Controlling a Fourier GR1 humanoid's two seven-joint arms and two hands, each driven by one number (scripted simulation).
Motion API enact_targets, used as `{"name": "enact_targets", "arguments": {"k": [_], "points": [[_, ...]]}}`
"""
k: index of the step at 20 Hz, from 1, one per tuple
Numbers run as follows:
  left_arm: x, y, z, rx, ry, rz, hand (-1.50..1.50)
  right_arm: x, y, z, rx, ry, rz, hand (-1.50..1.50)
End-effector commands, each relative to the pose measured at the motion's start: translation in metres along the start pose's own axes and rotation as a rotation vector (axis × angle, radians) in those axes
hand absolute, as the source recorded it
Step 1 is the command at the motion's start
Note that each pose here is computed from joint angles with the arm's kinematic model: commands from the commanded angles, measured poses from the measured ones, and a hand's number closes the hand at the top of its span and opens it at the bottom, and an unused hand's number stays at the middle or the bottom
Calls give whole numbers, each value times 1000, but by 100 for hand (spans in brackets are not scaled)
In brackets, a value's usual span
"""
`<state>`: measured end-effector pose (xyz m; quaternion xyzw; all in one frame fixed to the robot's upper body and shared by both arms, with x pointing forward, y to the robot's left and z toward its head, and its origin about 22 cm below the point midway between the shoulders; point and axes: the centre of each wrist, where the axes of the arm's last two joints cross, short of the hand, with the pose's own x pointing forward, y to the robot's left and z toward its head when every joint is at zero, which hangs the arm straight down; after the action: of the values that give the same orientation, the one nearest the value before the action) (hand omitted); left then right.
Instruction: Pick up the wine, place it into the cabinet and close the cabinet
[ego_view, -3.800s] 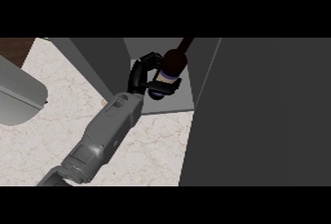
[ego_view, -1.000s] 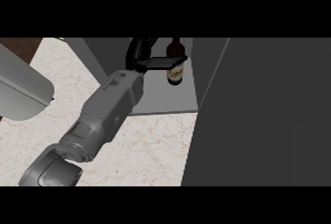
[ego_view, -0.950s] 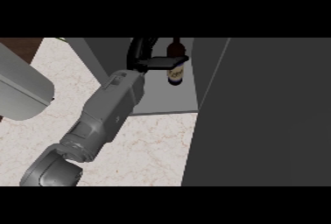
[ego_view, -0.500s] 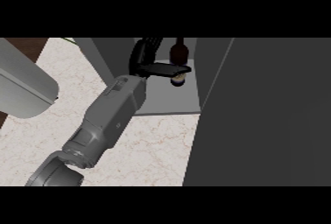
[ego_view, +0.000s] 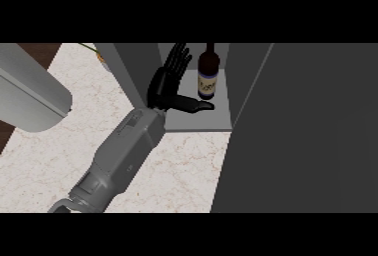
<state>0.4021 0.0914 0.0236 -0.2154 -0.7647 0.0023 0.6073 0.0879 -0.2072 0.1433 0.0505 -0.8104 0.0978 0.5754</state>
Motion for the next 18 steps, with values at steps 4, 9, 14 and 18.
{"name": "enact_targets", "arguments": {"k": [4, 9, 14, 18], "points": [[-17, -8, 48, 0, 31, 67, -150, 52, -4, 8, -8, -51, -90, -150], [-22, -10, 89, -21, 56, 86, -150, 55, -3, 13, -15, -49, -72, -150], [-9, -7, 120, 30, 17, 92, -150, 57, -5, 12, 0, -44, -47, -150], [5, 14, 149, 26, 15, 129, -150, 62, -8, 13, 16, -30, -28, -150]]}}
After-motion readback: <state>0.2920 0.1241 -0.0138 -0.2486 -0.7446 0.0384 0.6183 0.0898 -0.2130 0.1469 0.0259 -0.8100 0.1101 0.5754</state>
